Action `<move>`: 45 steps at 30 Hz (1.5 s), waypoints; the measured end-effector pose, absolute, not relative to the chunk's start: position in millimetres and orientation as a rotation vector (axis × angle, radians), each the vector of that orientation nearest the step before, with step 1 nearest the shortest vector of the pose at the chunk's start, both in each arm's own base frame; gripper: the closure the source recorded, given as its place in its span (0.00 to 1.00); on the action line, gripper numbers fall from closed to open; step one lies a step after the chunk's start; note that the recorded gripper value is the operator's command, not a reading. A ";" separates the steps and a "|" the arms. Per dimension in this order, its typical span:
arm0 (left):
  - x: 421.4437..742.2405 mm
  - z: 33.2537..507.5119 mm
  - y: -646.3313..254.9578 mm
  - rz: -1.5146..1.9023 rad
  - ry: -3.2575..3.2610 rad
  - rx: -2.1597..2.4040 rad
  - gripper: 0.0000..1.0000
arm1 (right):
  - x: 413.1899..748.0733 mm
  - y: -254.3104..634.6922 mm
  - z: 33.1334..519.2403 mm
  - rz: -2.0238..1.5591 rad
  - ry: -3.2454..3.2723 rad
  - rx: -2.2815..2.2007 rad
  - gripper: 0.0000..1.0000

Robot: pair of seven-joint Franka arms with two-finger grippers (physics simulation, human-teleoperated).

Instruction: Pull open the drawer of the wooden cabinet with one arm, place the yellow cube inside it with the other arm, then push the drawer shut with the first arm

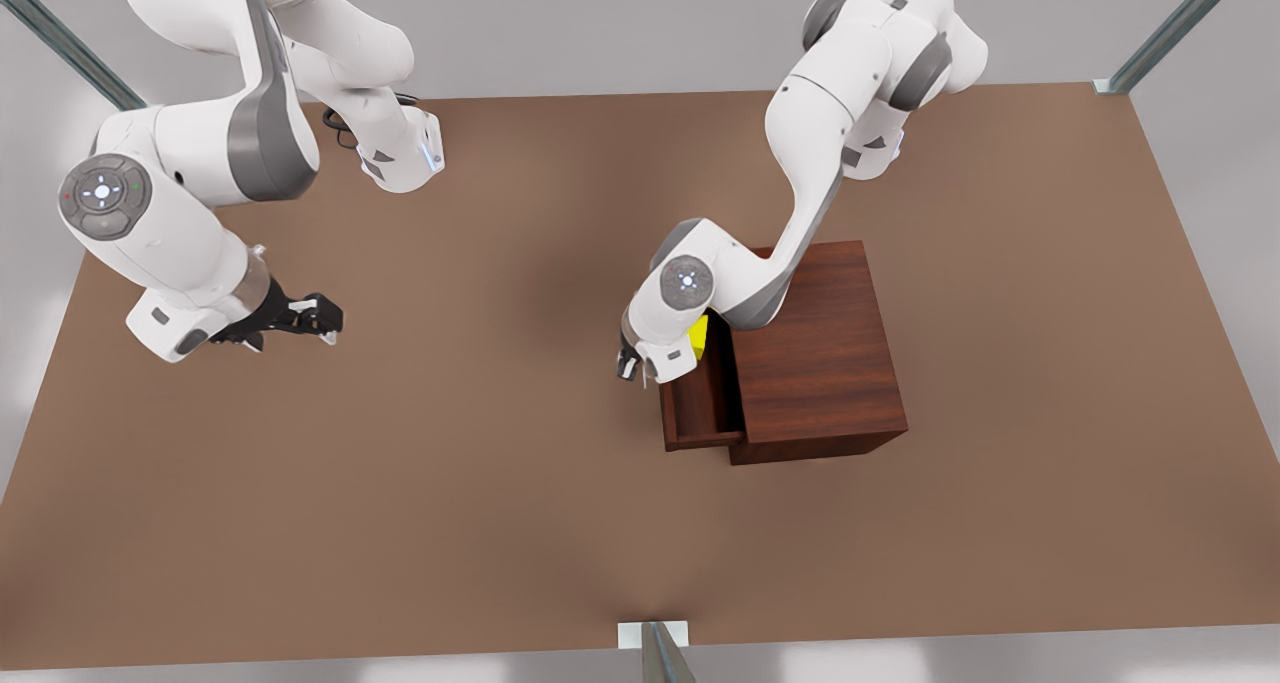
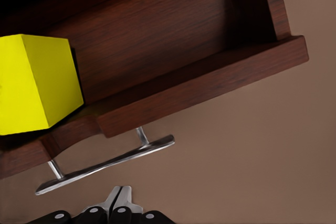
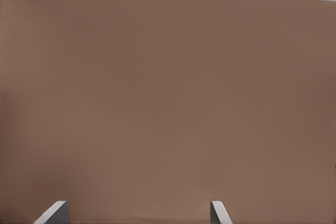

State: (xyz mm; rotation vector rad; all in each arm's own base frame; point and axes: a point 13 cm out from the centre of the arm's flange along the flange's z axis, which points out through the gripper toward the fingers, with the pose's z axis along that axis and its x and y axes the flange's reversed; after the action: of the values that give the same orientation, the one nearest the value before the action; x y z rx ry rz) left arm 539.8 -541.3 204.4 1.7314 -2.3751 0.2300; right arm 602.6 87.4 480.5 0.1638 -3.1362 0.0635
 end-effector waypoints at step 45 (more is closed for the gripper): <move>611.6 491.4 -74.5 -0.027 -2.779 1.398 0.00 | 601.2 90.5 480.1 0.061 -3.087 0.532 0.00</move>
State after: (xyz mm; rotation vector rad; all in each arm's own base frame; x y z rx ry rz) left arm 611.6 -74.5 491.4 1.3977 -2.7792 -0.0271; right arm 601.2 90.5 480.1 0.5325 -3.0865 0.0614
